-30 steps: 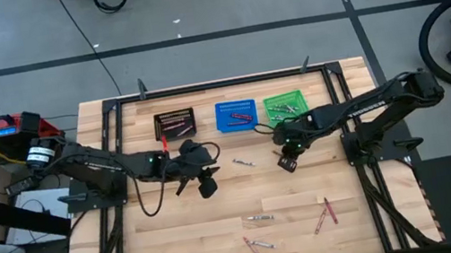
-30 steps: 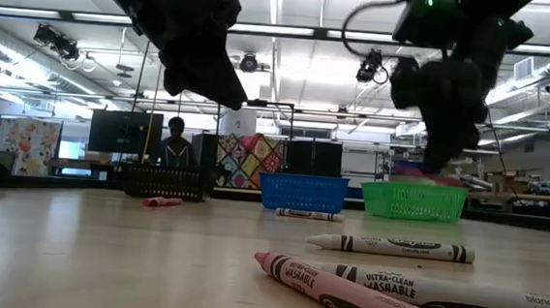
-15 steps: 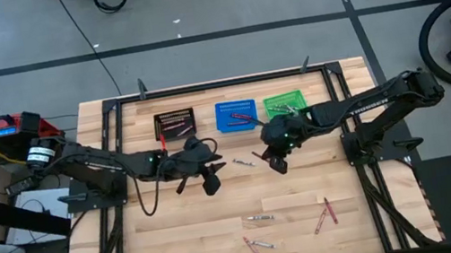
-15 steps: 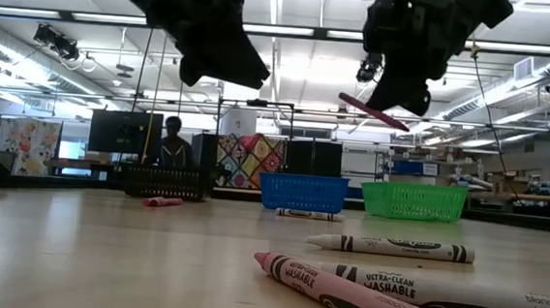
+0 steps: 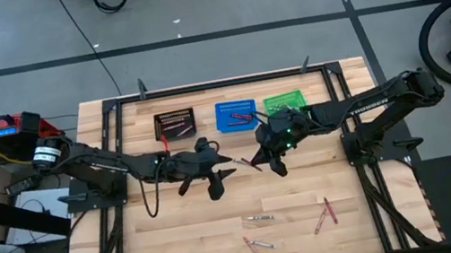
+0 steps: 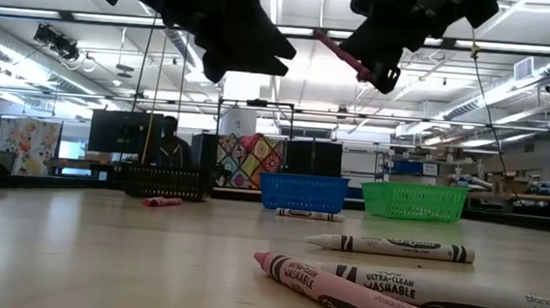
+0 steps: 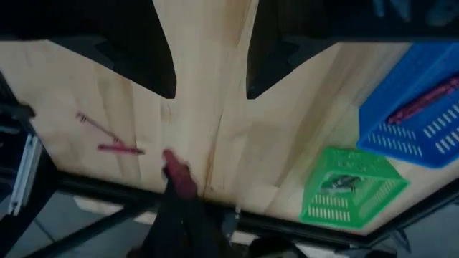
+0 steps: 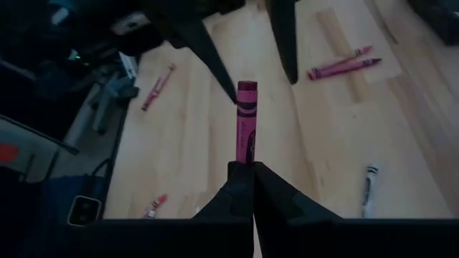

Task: Sort crayons
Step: Put the red crayon into the blue bin

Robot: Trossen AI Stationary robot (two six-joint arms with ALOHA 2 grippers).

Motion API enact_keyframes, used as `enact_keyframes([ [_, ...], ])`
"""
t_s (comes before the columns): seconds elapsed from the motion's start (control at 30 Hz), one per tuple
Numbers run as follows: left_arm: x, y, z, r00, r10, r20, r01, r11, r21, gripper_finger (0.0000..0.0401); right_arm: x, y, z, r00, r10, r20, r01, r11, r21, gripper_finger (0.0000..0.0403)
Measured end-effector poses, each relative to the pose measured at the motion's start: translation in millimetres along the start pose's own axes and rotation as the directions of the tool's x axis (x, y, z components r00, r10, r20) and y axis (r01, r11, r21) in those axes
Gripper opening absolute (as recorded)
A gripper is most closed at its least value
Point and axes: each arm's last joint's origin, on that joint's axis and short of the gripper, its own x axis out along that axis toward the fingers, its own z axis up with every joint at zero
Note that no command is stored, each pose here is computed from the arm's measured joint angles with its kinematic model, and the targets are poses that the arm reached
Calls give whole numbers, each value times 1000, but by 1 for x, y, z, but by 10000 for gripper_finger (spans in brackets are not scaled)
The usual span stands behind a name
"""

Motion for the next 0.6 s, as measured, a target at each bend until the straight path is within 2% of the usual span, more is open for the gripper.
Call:
enact_keyframes([
  [0.43, 0, -4, 17, 983, -46, 178, 52, 998, -27, 182, 0, 2, 6, 998, 22, 57, -20, 999, -30, 7],
  [0.6, -1, -5, 19, 978, -52, 204, 60, 998, -35, 182, 0, 4, 10, 994, 38, 99, -33, 998, -48, 7],
])
